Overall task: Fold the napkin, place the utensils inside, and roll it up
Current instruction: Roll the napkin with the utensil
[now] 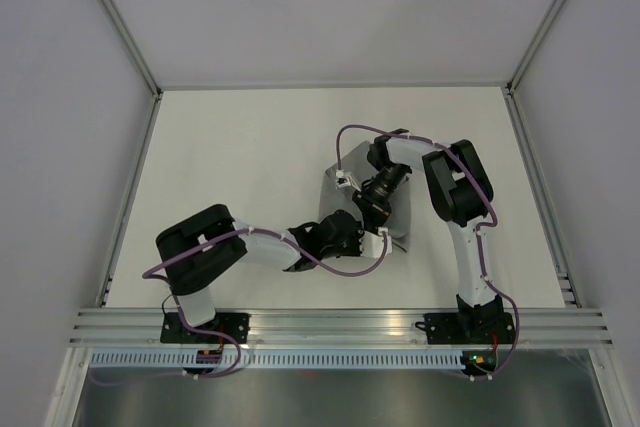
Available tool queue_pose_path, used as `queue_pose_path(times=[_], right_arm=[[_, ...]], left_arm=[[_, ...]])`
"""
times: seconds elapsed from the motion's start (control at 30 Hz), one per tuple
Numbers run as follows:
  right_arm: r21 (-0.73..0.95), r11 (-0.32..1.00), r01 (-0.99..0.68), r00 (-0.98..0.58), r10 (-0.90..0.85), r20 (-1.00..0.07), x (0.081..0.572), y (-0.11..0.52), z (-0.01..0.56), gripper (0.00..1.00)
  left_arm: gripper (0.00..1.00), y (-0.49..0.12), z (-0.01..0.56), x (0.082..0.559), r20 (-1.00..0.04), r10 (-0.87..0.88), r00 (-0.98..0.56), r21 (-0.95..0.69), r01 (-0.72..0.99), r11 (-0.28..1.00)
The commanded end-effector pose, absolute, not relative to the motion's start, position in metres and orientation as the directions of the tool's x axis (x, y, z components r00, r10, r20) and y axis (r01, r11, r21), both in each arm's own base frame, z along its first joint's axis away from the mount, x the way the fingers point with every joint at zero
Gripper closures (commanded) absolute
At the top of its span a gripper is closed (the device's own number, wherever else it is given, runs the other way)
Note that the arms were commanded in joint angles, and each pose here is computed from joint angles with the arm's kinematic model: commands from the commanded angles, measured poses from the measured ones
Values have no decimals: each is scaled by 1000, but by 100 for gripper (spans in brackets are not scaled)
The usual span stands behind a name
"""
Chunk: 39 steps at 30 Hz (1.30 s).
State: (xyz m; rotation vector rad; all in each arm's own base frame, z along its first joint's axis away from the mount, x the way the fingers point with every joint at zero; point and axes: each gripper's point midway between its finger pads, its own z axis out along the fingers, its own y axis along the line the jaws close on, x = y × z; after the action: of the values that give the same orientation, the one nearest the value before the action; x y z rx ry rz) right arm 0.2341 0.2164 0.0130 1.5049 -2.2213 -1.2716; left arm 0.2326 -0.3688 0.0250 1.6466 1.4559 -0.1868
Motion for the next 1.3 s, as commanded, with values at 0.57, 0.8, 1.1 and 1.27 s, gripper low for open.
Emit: queue_pose_path(times=[0.57, 0.8, 1.1, 1.27], right_arm=[[607, 101, -788, -361, -875, -323, 255, 197, -18, 63], [570, 213, -794, -487, -783, -386, 280, 207, 23, 48], [469, 453, -758, -651, -575, -496, 339, 190, 62, 45], [427, 524, -737, -668, -465, -581, 363, 164, 73, 45]], left_arm=[[98, -373, 9, 221, -655, 751, 83, 217, 973, 81], [98, -375, 10, 214, -689, 725, -11, 90, 991, 101], [98, -370, 13, 211, -716, 686, -127, -49, 990, 133], [98, -366, 15, 214, -712, 662, -235, -179, 972, 153]])
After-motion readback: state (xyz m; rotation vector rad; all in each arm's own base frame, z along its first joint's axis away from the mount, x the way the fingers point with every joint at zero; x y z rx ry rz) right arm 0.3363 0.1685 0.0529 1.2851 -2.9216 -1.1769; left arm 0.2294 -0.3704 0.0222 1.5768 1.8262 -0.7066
